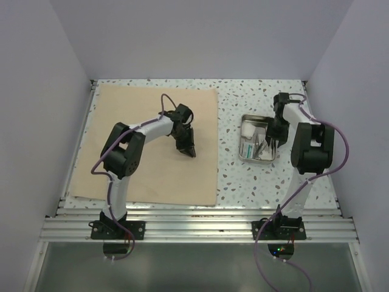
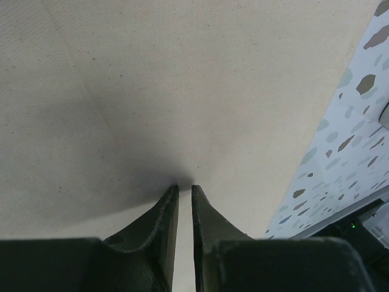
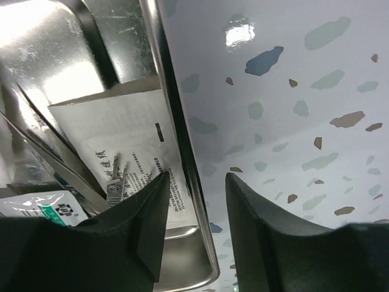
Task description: Prepare the surgical pack
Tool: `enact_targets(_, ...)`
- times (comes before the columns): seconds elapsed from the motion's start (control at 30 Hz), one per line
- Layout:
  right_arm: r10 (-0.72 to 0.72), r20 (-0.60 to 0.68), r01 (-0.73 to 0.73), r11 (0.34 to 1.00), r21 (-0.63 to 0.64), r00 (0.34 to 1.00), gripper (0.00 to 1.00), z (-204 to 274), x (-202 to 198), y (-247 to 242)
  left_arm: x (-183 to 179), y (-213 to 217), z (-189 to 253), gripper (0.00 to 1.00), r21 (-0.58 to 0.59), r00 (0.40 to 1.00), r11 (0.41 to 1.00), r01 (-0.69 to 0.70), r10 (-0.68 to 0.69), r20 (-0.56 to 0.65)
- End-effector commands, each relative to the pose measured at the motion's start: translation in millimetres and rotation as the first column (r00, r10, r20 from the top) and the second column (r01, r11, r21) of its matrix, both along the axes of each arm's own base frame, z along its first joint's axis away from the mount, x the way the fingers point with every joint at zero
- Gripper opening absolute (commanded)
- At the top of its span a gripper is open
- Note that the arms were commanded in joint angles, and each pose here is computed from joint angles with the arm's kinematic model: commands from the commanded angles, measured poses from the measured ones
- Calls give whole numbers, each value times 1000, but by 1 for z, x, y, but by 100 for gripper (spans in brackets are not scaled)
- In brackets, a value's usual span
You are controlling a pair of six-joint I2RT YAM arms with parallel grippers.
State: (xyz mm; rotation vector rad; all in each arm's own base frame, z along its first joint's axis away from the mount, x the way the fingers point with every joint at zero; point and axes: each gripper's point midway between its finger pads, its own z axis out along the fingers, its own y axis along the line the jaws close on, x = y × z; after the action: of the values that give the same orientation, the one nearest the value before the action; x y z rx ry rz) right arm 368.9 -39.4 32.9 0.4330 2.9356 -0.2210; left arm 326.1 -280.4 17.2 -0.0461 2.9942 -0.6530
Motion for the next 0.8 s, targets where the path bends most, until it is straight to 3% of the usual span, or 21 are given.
enact_targets(0.0, 3, 64, -6, 999, 39, 998, 45, 3, 22, 6, -23, -12, -34, 18, 35, 996, 997, 71, -69, -60)
enact_targets(0.07, -5, 49, 2, 998, 63, 999, 41, -5, 24, 8, -27, -19, -36, 18, 28, 994, 995, 91, -89, -68)
enact_targets(0.2, -36, 54, 31, 995, 96, 998, 12, -10, 29, 8, -33, -35, -39, 18, 22, 988, 991, 132, -130, -83)
enact_targets(0.33, -62, 69, 54, 992, 110, 996, 0, -4, 33, 4, -25, -47, -33, 18, -4, 986, 989, 149, -149, -70)
enact_targets(0.53, -75, 91, 63, 990, 125, 993, 0, 20, 34, 5, 3, -54, -13, 19, 12, 992, 992, 127, -127, 4)
enact_targets(0.77, -115, 172, 76, 973, 218, 978, 0, 68, 32, 23, 42, -27, 60, 32, -20, 984, 1000, -2, 6, 177)
